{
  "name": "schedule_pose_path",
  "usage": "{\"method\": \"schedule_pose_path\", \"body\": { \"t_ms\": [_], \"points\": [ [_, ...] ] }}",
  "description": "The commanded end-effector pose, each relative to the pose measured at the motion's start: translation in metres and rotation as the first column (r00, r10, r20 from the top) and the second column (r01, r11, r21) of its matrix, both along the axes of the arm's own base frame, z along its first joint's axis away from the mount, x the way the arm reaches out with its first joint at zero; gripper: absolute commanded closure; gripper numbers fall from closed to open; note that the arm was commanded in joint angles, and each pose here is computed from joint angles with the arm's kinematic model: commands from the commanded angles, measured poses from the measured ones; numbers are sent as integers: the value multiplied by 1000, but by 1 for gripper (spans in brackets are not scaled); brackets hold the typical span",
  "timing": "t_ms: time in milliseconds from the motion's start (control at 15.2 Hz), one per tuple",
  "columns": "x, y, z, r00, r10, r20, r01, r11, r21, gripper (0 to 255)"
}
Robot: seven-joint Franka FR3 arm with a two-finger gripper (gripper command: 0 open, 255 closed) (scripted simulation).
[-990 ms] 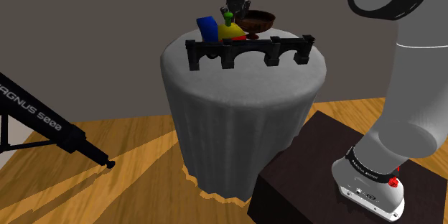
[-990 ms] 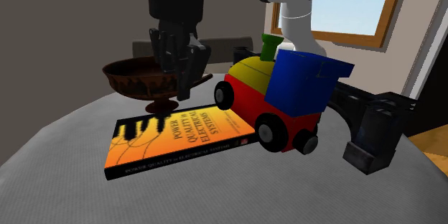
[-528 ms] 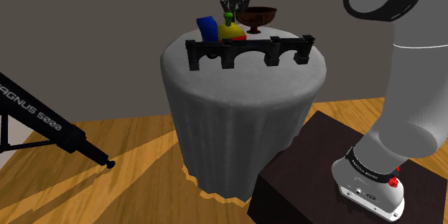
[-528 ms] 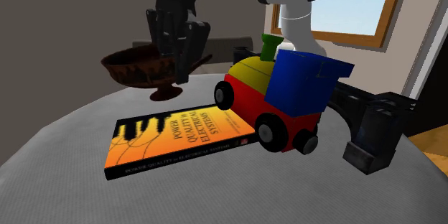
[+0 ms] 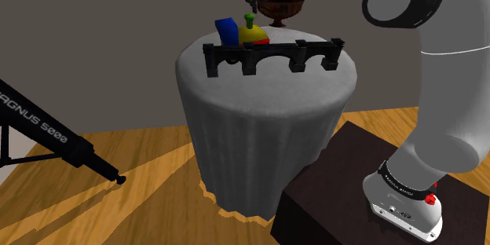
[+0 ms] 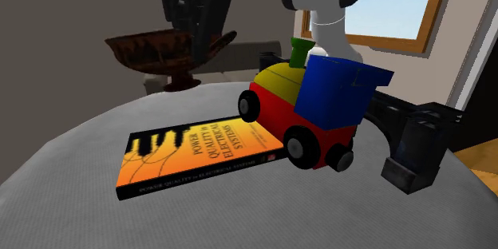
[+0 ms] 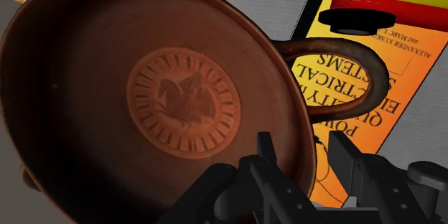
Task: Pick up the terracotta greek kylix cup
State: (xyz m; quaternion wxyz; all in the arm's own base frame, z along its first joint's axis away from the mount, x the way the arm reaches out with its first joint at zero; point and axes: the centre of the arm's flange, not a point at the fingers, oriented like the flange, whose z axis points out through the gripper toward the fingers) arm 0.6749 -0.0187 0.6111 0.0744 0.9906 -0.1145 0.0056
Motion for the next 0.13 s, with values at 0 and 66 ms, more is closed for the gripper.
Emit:
{"method": "schedule_pose_path", "body": {
  "t_ms": [0,66],
  "points": [
    [-1,-2,7,1000,0,1,0,1000,0,255],
    [-1,-2,7,1000,0,1,0,1000,0,255]
  ]
}}
